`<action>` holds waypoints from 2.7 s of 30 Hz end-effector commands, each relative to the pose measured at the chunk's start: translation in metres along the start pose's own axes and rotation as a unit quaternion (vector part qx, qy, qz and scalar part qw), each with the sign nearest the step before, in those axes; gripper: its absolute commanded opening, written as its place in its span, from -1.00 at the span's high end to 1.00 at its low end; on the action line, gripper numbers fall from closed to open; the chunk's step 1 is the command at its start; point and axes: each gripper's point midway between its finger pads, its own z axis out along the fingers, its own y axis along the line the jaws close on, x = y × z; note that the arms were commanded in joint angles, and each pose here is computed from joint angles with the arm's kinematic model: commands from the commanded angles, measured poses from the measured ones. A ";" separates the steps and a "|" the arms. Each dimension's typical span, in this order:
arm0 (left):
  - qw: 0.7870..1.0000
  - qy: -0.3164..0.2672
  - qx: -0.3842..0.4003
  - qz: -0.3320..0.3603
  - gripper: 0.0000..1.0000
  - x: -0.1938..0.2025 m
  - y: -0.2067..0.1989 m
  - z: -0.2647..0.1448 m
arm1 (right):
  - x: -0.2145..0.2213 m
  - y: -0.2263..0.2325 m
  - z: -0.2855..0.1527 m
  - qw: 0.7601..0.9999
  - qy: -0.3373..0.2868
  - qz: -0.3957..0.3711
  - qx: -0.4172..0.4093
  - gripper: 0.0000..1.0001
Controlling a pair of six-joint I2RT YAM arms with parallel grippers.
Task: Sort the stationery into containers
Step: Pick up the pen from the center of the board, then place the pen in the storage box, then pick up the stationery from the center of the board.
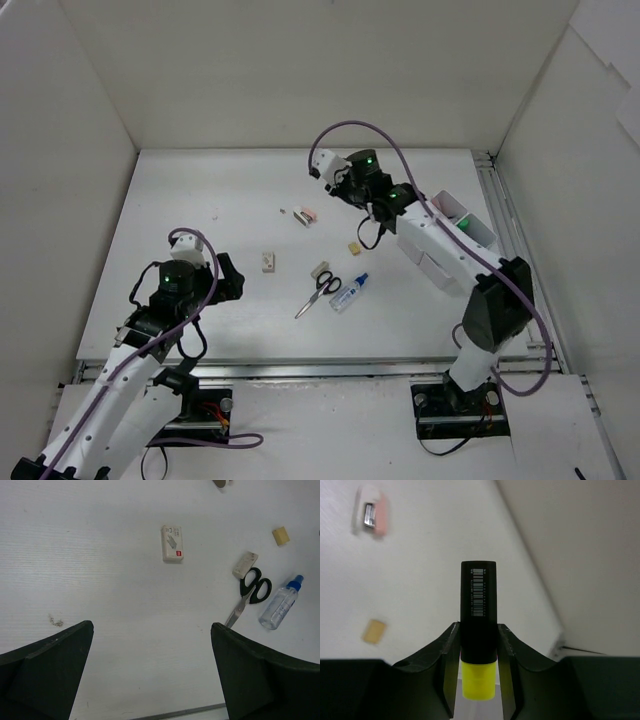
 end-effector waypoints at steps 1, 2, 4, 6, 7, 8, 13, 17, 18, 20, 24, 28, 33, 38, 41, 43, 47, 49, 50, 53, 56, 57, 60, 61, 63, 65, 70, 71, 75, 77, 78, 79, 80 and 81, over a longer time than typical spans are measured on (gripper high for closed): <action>0.999 -0.041 -0.009 -0.001 -0.99 -0.027 -0.001 -0.003 | -0.008 -0.060 -0.045 0.967 -0.009 -0.250 0.035 1.00; 0.999 -0.041 -0.014 -0.003 -0.99 -0.028 0.000 -0.004 | -0.002 -0.068 -0.053 0.953 0.009 -0.301 0.037 1.00; 0.999 -0.038 -0.026 -0.011 -0.99 -0.028 0.003 -0.002 | 0.024 -0.091 -0.066 0.941 0.082 -0.324 0.055 1.00; 0.999 -0.029 -0.036 -0.016 -0.99 -0.027 0.005 0.000 | 0.052 -0.116 -0.084 0.921 0.160 -0.346 0.076 1.00; 0.999 -0.027 -0.041 -0.020 -0.99 -0.027 0.005 0.001 | 0.067 -0.119 -0.088 0.908 0.191 -0.367 0.064 1.00; 0.999 -0.027 -0.042 -0.022 -0.99 -0.031 0.004 0.000 | 0.075 -0.126 -0.098 0.903 0.207 -0.371 0.069 1.00; 0.998 -0.010 -0.053 -0.023 -0.99 -0.036 0.002 0.008 | 0.138 -0.128 -0.140 0.864 0.300 -0.403 -0.023 1.00; 0.998 0.003 -0.049 -0.031 -0.99 -0.041 -0.005 0.016 | 0.172 -0.119 -0.177 0.837 0.354 -0.397 -0.129 1.00; 0.998 0.003 -0.048 -0.032 -0.99 -0.041 -0.006 0.017 | 0.180 -0.112 -0.183 0.826 0.365 -0.400 -0.156 1.00; 0.998 0.000 -0.048 -0.036 -0.99 -0.042 -0.006 0.017 | 0.196 -0.116 -0.192 0.812 0.386 -0.405 -0.167 1.00; 0.997 -0.014 -0.068 -0.043 -0.99 -0.047 0.001 0.011 | 0.219 -0.117 -0.202 0.791 0.415 -0.405 -0.198 1.00; 0.995 -0.027 -0.088 -0.045 -0.99 -0.049 0.010 0.005 | 0.246 -0.128 -0.202 0.774 0.452 -0.392 -0.208 1.00; 0.993 -0.034 -0.110 -0.038 -0.99 -0.052 0.018 0.005 | 0.260 -0.143 -0.182 0.769 0.474 -0.382 -0.193 1.00; 0.993 -0.029 -0.113 -0.032 -0.99 -0.054 0.017 0.011 | 0.269 -0.143 -0.155 0.781 0.455 -0.371 -0.213 1.00; 0.992 -0.024 -0.118 -0.031 -0.99 -0.052 0.018 0.014 | 0.282 -0.132 -0.147 0.767 0.460 -0.378 -0.237 1.00; 0.992 -0.023 -0.118 -0.030 -0.99 -0.051 0.019 0.014 | 0.288 -0.132 -0.142 0.764 0.464 -0.381 -0.236 1.00; 0.992 -0.026 -0.118 -0.032 -0.99 -0.051 0.019 0.014 | 0.295 -0.135 -0.136 0.761 0.474 -0.382 -0.226 0.97; 0.992 -0.026 -0.121 -0.033 -0.99 -0.050 0.021 0.014 | 0.301 -0.136 -0.134 0.753 0.483 -0.386 -0.224 0.96; 0.992 -0.026 -0.121 -0.034 -0.99 -0.049 0.021 0.014 | 0.302 -0.137 -0.130 0.756 0.482 -0.386 -0.216 0.95; 0.991 -0.024 -0.124 -0.034 -0.99 -0.049 0.022 0.014 | 0.306 -0.135 -0.129 0.756 0.484 -0.383 -0.221 0.76; 0.992 -0.024 -0.123 -0.034 -0.99 -0.049 0.021 0.014 | 0.305 -0.134 -0.131 0.758 0.483 -0.381 -0.217 0.52; 0.992 -0.025 -0.123 -0.033 -0.99 -0.049 0.021 0.015 | 0.303 -0.133 -0.131 0.760 0.481 -0.381 -0.214 0.44; 0.992 -0.022 -0.117 -0.031 -0.99 -0.046 0.020 0.018 | 0.297 -0.132 -0.133 0.771 0.472 -0.376 -0.204 0.22; 0.993 -0.023 -0.116 -0.031 -0.99 -0.047 0.020 0.018 | 0.294 -0.133 -0.135 0.772 0.473 -0.375 -0.198 0.06; 0.993 -0.021 -0.112 -0.030 -0.99 -0.045 0.019 0.018 | 0.285 -0.138 -0.141 0.776 0.471 -0.379 -0.182 -0.14; 0.993 -0.024 -0.110 -0.031 -0.99 -0.046 0.018 0.017 | 0.281 -0.144 -0.147 0.775 0.477 -0.379 -0.168 -0.33; 0.995 -0.042 -0.091 -0.028 -0.99 -0.052 0.013 0.007 | 0.244 -0.165 -0.167 0.792 0.468 -0.379 -0.101 -0.48; 0.995 -0.044 -0.087 -0.029 -0.99 -0.052 0.012 0.005 | 0.238 -0.165 -0.171 0.795 0.466 -0.377 -0.094 -0.60; 0.996 -0.056 -0.068 -0.026 -0.99 -0.053 0.008 -0.002 | 0.185 -0.166 -0.183 0.837 0.406 -0.365 -0.037 -0.95; 0.997 -0.057 -0.055 -0.022 -0.99 -0.051 0.005 -0.003 | 0.148 -0.152 -0.171 0.887 0.326 -0.326 -0.018 -0.96; 0.997 -0.058 -0.051 -0.021 -0.99 -0.052 0.004 -0.004 | 0.134 -0.146 -0.167 0.903 0.294 -0.312 -0.016 -0.96; 0.997 -0.057 -0.048 -0.021 -0.99 -0.052 0.002 -0.004 | 0.121 -0.138 -0.164 0.925 0.261 -0.277 -0.011 -0.96; 0.997 -0.059 -0.040 -0.022 -0.99 -0.054 -0.001 -0.005 | 0.104 -0.129 -0.160 0.937 0.224 -0.267 -0.016 -0.96; 0.998 -0.058 -0.035 -0.021 -0.99 -0.054 -0.003 -0.006 | 0.080 -0.120 -0.155 0.954 0.164 -0.250 -0.029 -0.96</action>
